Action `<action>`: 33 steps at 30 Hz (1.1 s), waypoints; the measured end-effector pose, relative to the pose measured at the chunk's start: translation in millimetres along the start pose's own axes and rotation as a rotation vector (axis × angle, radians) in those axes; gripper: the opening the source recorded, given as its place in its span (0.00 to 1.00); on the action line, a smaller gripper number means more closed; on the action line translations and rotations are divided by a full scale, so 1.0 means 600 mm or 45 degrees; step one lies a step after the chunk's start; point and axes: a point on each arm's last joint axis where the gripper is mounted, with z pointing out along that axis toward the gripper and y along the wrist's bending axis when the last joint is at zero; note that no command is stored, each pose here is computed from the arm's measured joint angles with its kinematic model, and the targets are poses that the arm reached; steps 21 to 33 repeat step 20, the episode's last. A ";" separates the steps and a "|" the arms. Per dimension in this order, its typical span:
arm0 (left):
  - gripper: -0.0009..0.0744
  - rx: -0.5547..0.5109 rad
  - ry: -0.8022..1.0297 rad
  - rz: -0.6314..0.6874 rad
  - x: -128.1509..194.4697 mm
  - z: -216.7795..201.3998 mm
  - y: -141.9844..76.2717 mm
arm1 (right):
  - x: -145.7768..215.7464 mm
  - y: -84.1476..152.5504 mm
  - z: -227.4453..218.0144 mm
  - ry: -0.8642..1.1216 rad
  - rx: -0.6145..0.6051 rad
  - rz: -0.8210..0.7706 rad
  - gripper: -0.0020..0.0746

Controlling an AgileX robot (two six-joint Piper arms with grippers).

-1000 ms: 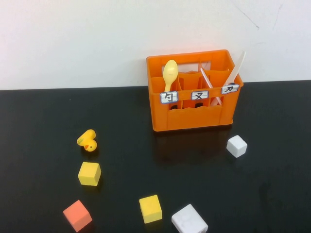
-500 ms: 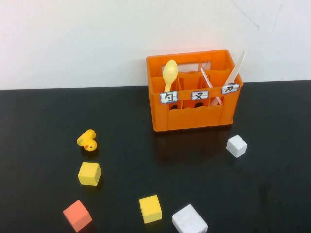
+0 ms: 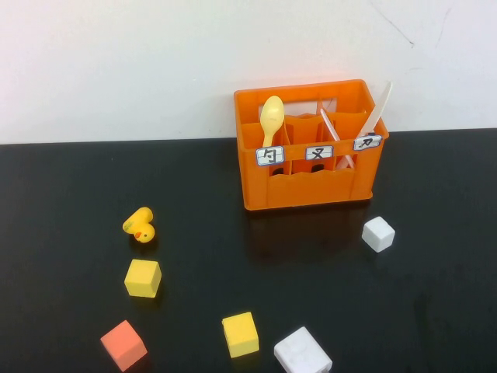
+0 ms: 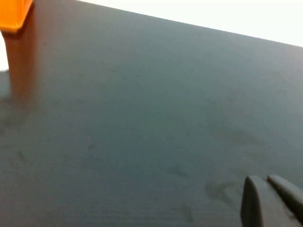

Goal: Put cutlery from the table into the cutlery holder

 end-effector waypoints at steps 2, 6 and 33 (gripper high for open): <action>0.01 0.000 0.000 0.000 0.000 0.000 0.000 | 0.000 0.000 0.000 0.002 -0.002 0.095 0.02; 0.01 0.000 0.000 0.000 0.000 0.000 0.000 | 0.000 0.000 0.000 0.002 -0.002 0.218 0.02; 0.01 0.000 0.000 0.000 0.000 0.000 0.000 | -0.001 0.000 0.000 0.001 -0.002 0.203 0.02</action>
